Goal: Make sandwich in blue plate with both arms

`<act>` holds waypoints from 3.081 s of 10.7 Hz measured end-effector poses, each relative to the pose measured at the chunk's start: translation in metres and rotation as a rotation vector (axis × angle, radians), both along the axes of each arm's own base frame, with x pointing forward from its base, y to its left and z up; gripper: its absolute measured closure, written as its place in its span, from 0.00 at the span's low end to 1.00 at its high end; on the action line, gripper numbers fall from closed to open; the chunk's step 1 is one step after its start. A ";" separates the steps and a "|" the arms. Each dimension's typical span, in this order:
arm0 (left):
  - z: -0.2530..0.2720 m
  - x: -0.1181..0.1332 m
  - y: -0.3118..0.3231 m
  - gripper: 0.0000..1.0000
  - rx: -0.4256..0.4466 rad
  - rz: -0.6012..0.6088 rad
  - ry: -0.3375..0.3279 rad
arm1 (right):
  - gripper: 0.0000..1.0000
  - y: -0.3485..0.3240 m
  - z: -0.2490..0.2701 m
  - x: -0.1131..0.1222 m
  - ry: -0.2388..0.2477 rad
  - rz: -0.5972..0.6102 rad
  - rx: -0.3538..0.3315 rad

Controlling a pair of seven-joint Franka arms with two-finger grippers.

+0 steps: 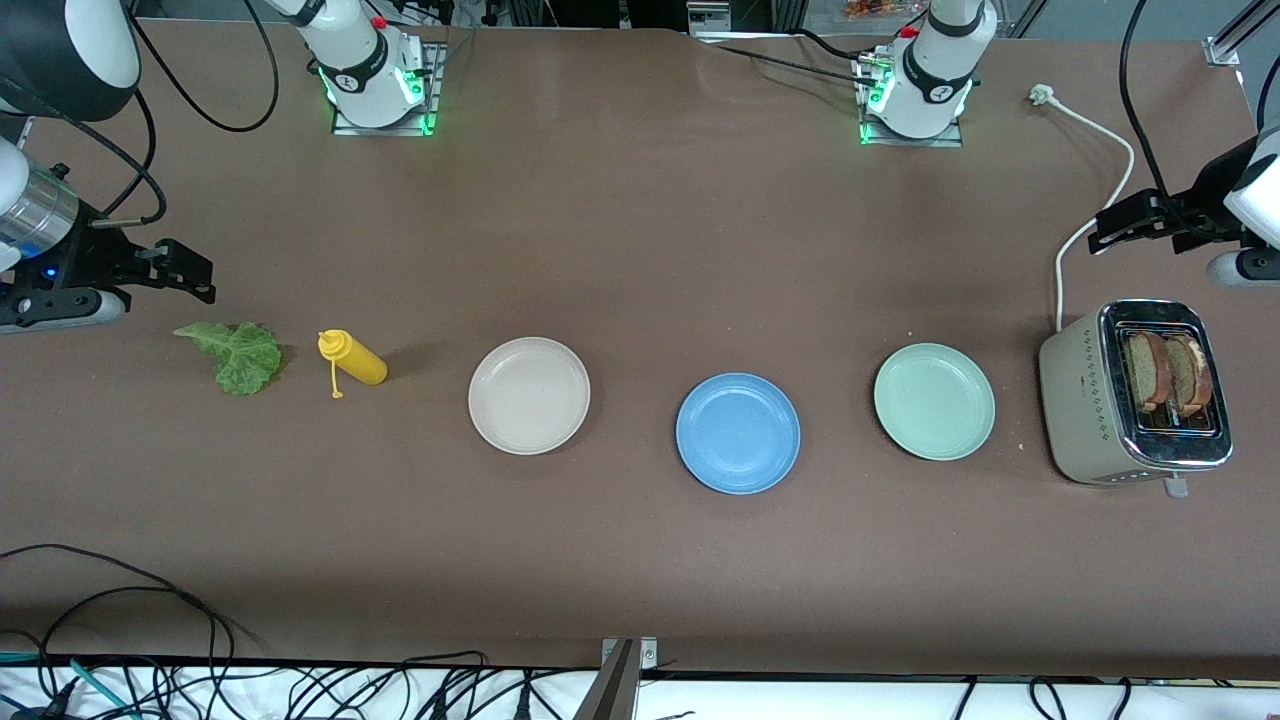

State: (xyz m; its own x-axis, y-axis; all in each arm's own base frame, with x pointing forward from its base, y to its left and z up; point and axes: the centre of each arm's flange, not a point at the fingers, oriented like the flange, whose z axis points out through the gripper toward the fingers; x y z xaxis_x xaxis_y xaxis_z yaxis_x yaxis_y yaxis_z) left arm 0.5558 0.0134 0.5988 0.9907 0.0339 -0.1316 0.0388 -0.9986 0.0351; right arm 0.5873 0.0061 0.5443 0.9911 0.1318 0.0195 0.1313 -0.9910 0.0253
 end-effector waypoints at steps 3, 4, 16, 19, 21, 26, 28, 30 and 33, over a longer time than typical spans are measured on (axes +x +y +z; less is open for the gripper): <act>0.000 0.000 0.001 0.00 0.000 0.003 0.000 | 0.00 0.000 0.000 0.000 0.000 0.000 0.000; 0.000 0.000 0.002 0.00 0.001 0.006 0.000 | 0.00 0.000 0.000 0.000 0.000 -0.001 0.000; 0.023 0.001 0.019 0.00 0.022 0.032 -0.054 | 0.00 -0.001 -0.001 0.001 0.003 -0.003 -0.001; 0.023 0.000 0.022 0.00 0.038 0.036 -0.051 | 0.00 -0.001 -0.005 0.002 0.013 -0.004 -0.001; 0.023 0.000 0.023 0.00 0.038 0.036 -0.051 | 0.00 -0.001 -0.006 0.003 0.016 -0.004 -0.002; 0.023 0.000 0.023 0.00 0.038 0.036 -0.051 | 0.00 -0.002 -0.009 0.004 0.021 -0.004 -0.002; 0.023 0.000 0.023 0.00 0.038 0.036 -0.051 | 0.00 -0.002 -0.011 0.004 0.023 -0.004 -0.003; 0.023 0.000 0.023 0.00 0.038 0.036 -0.051 | 0.00 -0.003 -0.012 0.005 0.026 -0.006 -0.003; 0.023 0.000 0.023 0.00 0.038 0.036 -0.051 | 0.00 -0.003 -0.014 0.005 0.029 -0.007 -0.003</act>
